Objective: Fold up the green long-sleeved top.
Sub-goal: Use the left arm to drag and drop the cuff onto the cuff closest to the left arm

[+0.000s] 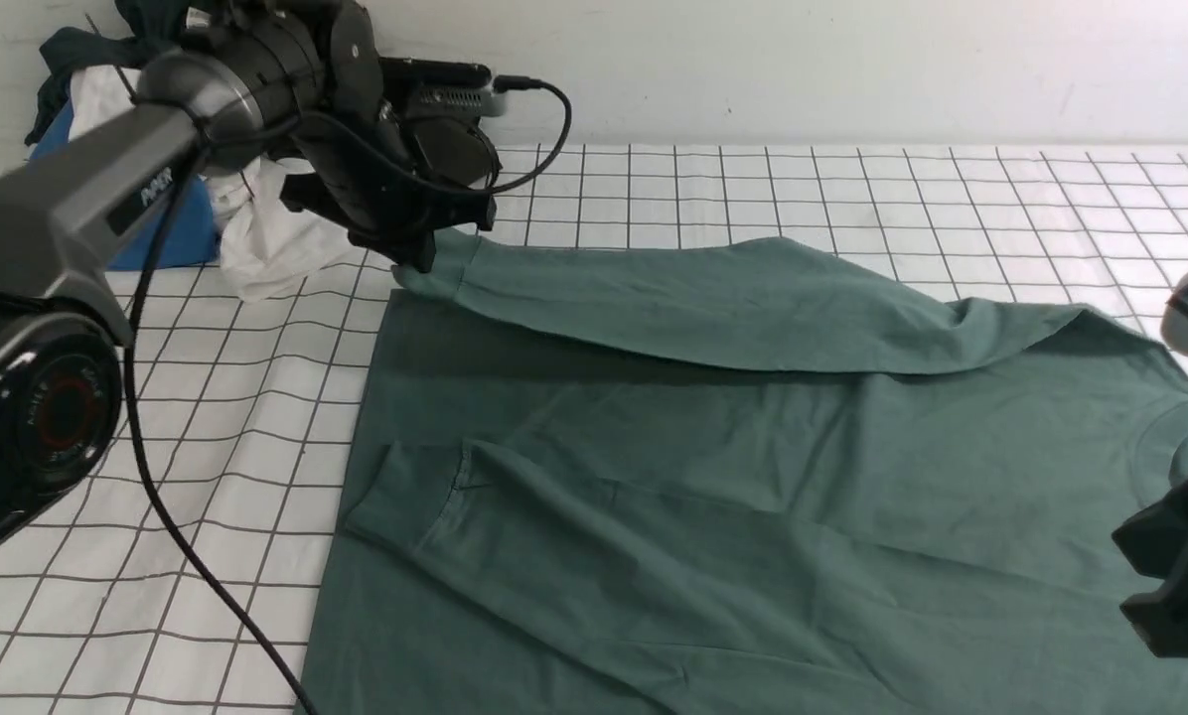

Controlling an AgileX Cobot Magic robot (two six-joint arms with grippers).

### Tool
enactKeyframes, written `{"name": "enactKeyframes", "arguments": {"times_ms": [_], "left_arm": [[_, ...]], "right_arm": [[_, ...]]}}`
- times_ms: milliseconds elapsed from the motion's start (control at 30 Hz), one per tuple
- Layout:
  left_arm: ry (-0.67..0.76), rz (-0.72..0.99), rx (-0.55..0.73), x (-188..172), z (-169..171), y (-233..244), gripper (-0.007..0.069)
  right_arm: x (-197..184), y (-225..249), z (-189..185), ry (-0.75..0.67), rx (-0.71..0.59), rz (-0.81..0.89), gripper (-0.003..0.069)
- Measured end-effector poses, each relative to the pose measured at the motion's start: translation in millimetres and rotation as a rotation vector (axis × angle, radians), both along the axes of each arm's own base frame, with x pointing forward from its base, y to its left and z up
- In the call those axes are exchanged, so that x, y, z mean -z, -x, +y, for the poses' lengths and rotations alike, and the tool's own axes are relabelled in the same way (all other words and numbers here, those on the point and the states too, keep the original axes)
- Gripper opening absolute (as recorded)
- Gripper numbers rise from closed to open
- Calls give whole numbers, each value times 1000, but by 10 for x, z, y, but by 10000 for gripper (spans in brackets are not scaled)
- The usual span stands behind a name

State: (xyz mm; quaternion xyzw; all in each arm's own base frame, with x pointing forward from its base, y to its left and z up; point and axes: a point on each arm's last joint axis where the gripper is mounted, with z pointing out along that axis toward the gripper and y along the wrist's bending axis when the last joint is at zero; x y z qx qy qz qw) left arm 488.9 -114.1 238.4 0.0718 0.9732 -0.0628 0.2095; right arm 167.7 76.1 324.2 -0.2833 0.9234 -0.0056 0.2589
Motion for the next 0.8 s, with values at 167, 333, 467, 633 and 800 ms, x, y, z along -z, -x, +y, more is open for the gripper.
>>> {"name": "enactKeyframes", "arguments": {"times_ms": [167, 333, 467, 633, 800], "left_arm": [[-25, 91, 26, -346, 51, 355, 16], [-40, 146, 50, -539, 71, 946, 16], [-33, 147, 47, -492, 121, 1302, 16], [-48, 187, 34, -58, 233, 1688, 29], [-68, 234, 52, 178, 260, 1781, 126]], "right_arm": [[0, 0, -1, 1, 0, 0, -15], [0, -1, -3, 4, 0, -1, -15], [2, 2, -5, 6, 1, 3, -15], [3, 7, 1, -2, 1, 8, -15], [5, 9, 2, -3, 1, 11, -15]]}}
